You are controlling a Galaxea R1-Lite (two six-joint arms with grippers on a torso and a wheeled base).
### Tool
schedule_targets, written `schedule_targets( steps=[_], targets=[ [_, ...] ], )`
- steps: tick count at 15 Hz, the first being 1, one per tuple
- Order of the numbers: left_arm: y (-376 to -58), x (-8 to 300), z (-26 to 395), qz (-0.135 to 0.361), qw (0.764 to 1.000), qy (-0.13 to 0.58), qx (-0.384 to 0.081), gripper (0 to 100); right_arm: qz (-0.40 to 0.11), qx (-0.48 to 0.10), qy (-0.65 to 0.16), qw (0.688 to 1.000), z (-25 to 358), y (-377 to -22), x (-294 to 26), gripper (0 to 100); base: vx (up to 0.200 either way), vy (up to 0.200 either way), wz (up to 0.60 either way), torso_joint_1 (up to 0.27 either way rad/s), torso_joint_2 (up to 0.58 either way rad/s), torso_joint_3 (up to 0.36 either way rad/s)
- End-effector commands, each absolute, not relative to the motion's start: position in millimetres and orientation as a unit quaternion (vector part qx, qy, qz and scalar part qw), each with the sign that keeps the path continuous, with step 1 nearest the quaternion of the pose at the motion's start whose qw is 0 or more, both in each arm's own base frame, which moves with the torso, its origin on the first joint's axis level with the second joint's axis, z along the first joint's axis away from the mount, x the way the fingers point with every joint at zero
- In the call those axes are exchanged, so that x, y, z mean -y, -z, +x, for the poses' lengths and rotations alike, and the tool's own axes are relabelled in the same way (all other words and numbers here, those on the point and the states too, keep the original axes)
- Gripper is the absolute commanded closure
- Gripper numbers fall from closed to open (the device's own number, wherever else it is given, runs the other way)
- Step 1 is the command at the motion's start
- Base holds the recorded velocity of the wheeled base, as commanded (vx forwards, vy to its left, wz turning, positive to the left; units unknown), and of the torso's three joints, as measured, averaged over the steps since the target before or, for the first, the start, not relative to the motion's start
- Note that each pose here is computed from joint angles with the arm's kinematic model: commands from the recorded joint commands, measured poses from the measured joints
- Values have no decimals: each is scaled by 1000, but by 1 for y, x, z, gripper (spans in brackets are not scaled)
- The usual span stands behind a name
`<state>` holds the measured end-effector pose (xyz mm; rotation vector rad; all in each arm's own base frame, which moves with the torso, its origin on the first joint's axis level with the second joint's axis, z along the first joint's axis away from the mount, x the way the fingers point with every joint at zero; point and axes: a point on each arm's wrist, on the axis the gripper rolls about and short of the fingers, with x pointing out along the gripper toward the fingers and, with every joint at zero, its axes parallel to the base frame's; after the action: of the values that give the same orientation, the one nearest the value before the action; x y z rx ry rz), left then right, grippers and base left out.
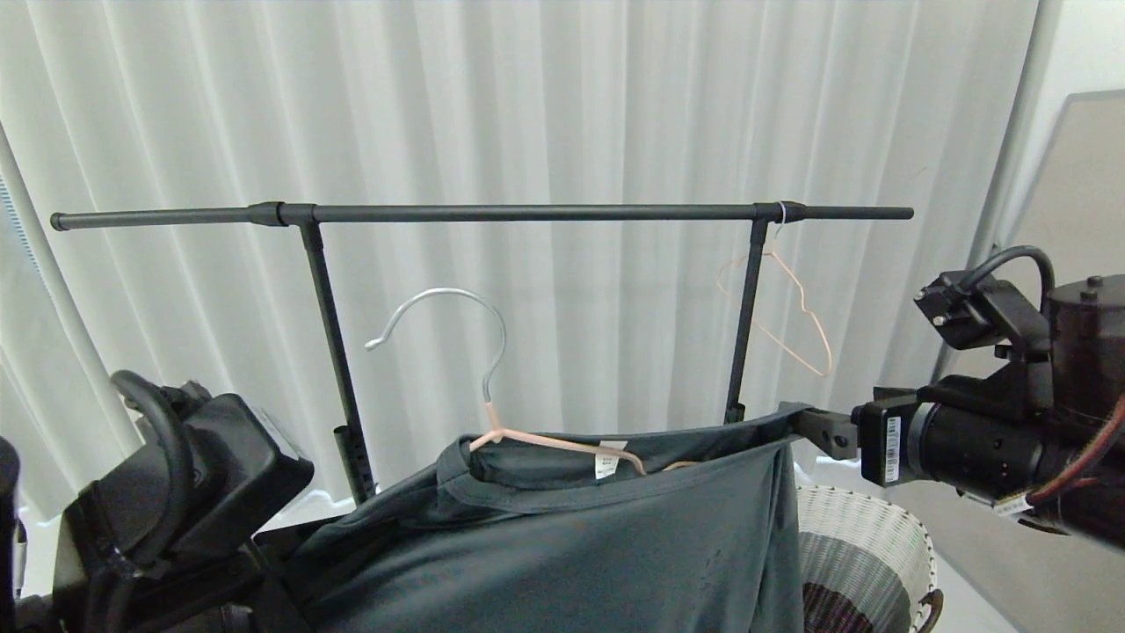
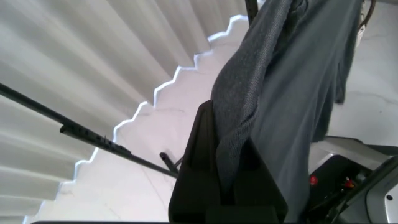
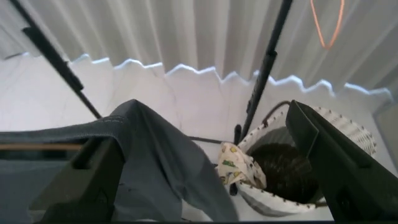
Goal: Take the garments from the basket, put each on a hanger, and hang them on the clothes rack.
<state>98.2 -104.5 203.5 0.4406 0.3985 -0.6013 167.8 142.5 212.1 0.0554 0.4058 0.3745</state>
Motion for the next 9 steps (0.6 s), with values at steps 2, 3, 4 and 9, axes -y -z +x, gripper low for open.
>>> schedule_targets(
  steps=[2,3,4,9],
  targets=[
    [-209,109,102,208,915,292,-188,100,15,-202,-237,950,149,-210,-148,0,0,0,0,0,0,0],
    [-210,108,102,206,916,291,-185,100,5,-204,-264,943,142,-209,-152,0,0,0,0,0,0,0],
    [-210,108,101,205,916,291,-185,100,-13,-200,-286,937,137,-209,-153,0,0,0,0,0,0,0],
    [-205,110,103,210,913,291,-194,100,-90,-148,-387,906,122,-220,-145,0,0,0,0,0,0,0]
  ],
)
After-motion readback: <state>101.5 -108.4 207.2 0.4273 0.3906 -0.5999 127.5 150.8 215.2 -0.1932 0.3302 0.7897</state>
